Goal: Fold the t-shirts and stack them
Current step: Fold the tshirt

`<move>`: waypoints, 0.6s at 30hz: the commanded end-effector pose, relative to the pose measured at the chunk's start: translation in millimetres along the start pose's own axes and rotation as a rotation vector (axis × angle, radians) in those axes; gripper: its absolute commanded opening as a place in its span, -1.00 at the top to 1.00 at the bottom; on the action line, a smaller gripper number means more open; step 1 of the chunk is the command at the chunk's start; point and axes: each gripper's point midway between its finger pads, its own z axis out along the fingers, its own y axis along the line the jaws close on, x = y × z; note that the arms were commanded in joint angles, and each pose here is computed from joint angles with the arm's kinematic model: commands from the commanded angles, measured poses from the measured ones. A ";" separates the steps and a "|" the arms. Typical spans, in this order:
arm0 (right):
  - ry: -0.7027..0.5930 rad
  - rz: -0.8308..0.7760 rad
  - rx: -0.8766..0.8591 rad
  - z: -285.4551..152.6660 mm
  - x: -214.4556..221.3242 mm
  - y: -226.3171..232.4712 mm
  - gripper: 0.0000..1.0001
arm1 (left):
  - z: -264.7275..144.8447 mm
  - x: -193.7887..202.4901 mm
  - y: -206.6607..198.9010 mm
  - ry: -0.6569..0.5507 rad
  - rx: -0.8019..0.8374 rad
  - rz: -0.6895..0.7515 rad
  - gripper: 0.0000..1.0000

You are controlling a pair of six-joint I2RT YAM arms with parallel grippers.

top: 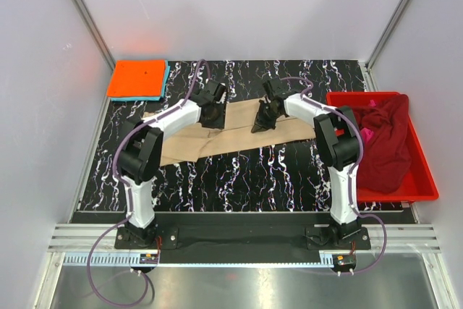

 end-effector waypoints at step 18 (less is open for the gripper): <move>-0.046 -0.072 -0.024 -56.7 -28.7 -30.4 0.87 | -90.8 95.3 58.1 0.028 0.071 -0.148 -0.15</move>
